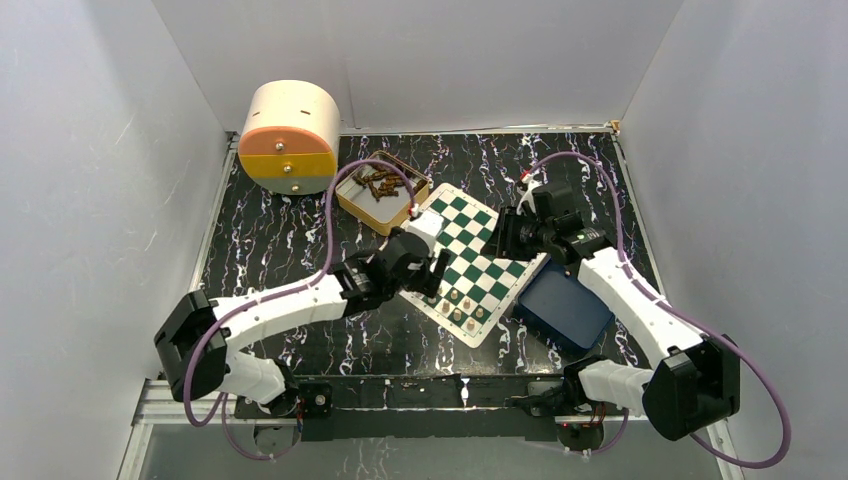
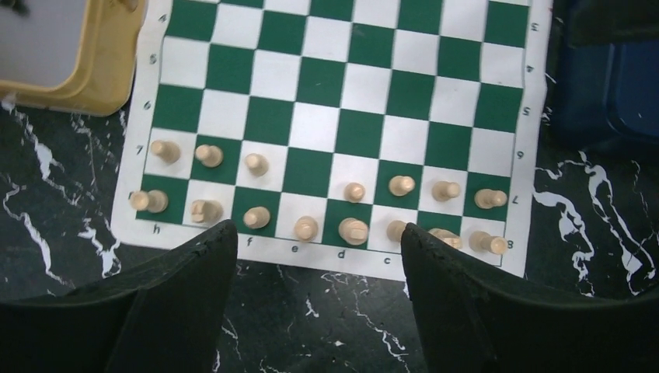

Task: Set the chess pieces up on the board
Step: Place the chess piece on the chessboard, then adjust the chess piece on the chessboard.

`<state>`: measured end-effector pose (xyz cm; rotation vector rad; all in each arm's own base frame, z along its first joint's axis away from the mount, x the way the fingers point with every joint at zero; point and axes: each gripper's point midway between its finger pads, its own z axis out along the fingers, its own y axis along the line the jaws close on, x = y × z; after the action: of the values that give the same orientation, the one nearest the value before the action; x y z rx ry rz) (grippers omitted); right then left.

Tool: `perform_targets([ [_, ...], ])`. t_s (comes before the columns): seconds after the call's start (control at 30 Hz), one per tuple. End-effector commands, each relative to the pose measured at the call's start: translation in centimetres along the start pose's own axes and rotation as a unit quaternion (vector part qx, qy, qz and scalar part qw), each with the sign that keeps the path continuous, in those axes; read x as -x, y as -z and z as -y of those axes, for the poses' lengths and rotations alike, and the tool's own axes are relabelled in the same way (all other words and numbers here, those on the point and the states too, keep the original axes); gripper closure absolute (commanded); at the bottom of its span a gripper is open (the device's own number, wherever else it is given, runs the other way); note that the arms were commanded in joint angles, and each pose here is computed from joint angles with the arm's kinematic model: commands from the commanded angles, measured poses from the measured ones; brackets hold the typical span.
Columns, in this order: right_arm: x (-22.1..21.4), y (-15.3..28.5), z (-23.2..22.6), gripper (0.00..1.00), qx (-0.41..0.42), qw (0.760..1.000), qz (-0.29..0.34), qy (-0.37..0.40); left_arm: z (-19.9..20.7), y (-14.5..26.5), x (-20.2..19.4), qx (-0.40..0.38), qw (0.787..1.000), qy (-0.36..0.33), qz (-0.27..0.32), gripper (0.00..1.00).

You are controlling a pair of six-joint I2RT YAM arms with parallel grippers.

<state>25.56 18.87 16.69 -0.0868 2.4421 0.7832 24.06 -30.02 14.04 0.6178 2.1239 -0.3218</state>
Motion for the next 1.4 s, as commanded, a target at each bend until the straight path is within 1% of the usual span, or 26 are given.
perform_targets([
  [0.0,0.3,-0.7,-2.1,0.55,0.049,0.999,0.01,0.009,-3.5,1.2,0.9,0.019,0.996,0.091,-0.013,0.24],
  [0.1,-0.3,-1.5,-2.1,0.57,0.034,0.999,0.0,0.017,-5.4,1.3,0.5,0.006,0.988,0.156,-0.016,0.19],
  [0.17,-1.2,-2.4,-2.2,0.58,0.021,0.999,-0.012,0.025,-6.9,1.8,0.1,0.02,0.986,0.168,-0.012,0.14],
  [0.2,-1.6,-2.8,-2.3,0.59,0.016,0.999,-0.018,0.03,-7.6,2.1,-0.1,0.027,0.985,0.17,-0.011,0.13],
  [0.27,-2.4,-3.7,-2.7,0.6,0.009,0.999,-0.029,0.042,-8.8,2.7,-0.2,0.036,0.983,0.18,-0.009,0.11],
  [0.43,-4.0,-5.6,-3.6,0.63,-0.016,0.995,-0.043,0.088,-10.4,4.7,0.0,0.017,0.976,0.217,0.008,0.09],
  [0.5,-4.1,-6.2,-3.8,0.64,-0.025,0.994,-0.045,0.1,-10.9,5.5,0.2,0.017,0.977,0.213,0.02,0.09],
  [0.6,-4.4,-7.1,-4.5,0.65,-0.026,0.991,-0.051,0.119,-11.6,6.7,-0.1,0.027,0.981,0.188,0.036,0.09],
  [0.83,-4.9,-9.2,-4.7,0.66,-0.053,0.986,-0.071,0.141,-13.4,9.0,-1.9,0.063,0.988,0.131,0.051,0.08],
  [0.9,-5.2,-9.6,-4.7,0.66,-0.057,0.985,-0.076,0.145,-14.1,9.5,-1.7,0.082,0.986,0.133,0.066,0.08],
  [1.03,-5.6,-10.4,-4.8,0.65,-0.062,0.983,-0.087,0.149,-14.7,10.0,-0.9,0.095,0.983,0.131,0.088,0.08],
  [1.37,-6.7,-11.6,-4.7,0.62,-0.073,0.978,-0.115,0.157,-14.4,9.8,-0.9,0.087,0.985,0.126,0.084,0.08],
])
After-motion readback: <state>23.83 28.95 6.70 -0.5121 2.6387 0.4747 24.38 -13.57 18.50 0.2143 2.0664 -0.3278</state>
